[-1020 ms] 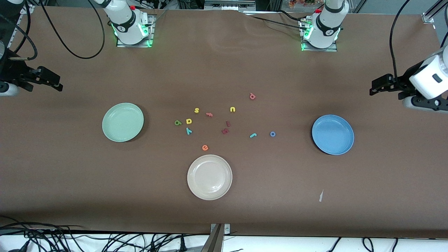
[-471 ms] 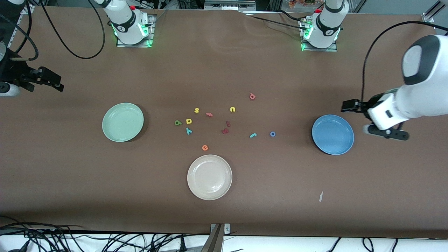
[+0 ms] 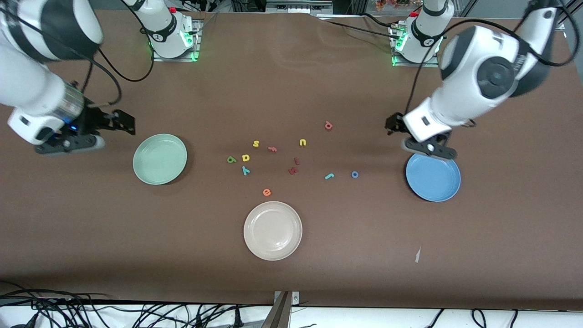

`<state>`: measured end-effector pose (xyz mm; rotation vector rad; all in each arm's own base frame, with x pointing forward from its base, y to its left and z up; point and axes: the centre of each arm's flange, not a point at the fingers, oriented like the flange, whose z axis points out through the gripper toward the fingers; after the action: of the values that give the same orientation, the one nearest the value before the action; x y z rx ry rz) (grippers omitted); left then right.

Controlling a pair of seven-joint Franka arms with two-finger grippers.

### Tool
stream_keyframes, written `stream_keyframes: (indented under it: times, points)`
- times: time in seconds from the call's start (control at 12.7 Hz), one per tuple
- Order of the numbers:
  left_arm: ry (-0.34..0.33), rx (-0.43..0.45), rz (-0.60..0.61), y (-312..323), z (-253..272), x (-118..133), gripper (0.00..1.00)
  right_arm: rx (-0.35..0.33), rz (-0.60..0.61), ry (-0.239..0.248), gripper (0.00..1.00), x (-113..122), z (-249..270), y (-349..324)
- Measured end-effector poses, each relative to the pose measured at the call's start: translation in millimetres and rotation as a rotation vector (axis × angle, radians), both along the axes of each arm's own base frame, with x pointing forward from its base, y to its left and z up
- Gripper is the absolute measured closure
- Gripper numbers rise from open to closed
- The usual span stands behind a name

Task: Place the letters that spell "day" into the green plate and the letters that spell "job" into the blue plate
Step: 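Reach the left gripper to pink p while the right gripper reaches cyan y, then grasp the pink p with the left gripper while the right gripper grasps cyan y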

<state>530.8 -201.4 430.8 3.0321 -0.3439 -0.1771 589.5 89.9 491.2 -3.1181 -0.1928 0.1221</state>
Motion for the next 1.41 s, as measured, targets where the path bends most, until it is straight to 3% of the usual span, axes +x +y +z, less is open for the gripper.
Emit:
stream_keyframes:
  times: [0.24, 0.39, 0.55, 0.86, 1.02, 1.18, 1.26, 1.41]
  points:
    - [-0.045, 0.023, 0.005, -55.5, -54.3, -66.7, 0.0, -0.02, -0.144, 0.024, 0.0, 6.7, -52.4, 68.7]
    - [-0.066, 0.022, 0.06, -88.9, -88.4, -105.9, 0.0, -0.021, -0.192, 0.011, 0.0, 5.7, -89.4, 123.0]
    - [-0.072, 0.014, 0.146, -112.1, -109.7, -132.8, 0.0, -0.015, -0.148, 0.01, 0.0, 2.8, -129.8, 163.3]
    - [-0.045, -0.009, 0.357, -150.3, -157.9, -157.6, 0.0, 0.006, -0.018, -0.009, 0.01, -15.5, -192.2, 234.7]
    - [-0.06, 0.03, 0.441, -161.7, -189.2, -168.4, 0.0, 0.014, 0.026, -0.014, 0.16, -15.4, -215.4, 241.6]
    - [-0.079, 0.068, 0.527, -166.2, -217.4, -175.0, 0.0, 0.025, 0.059, -0.026, 0.43, -20.9, -238.6, 257.4]
    - [-0.08, 0.075, 0.582, -169.4, -227.4, -174.6, 0.0, 0.028, 0.071, -0.032, 0.48, -24.1, -249.6, 264.7]
    - [-0.06, 0.073, 0.671, -178.1, -240.3, -166.8, 0.01, 0.014, 0.111, -0.061, 0.49, -26.5, -268.9, 272.5]
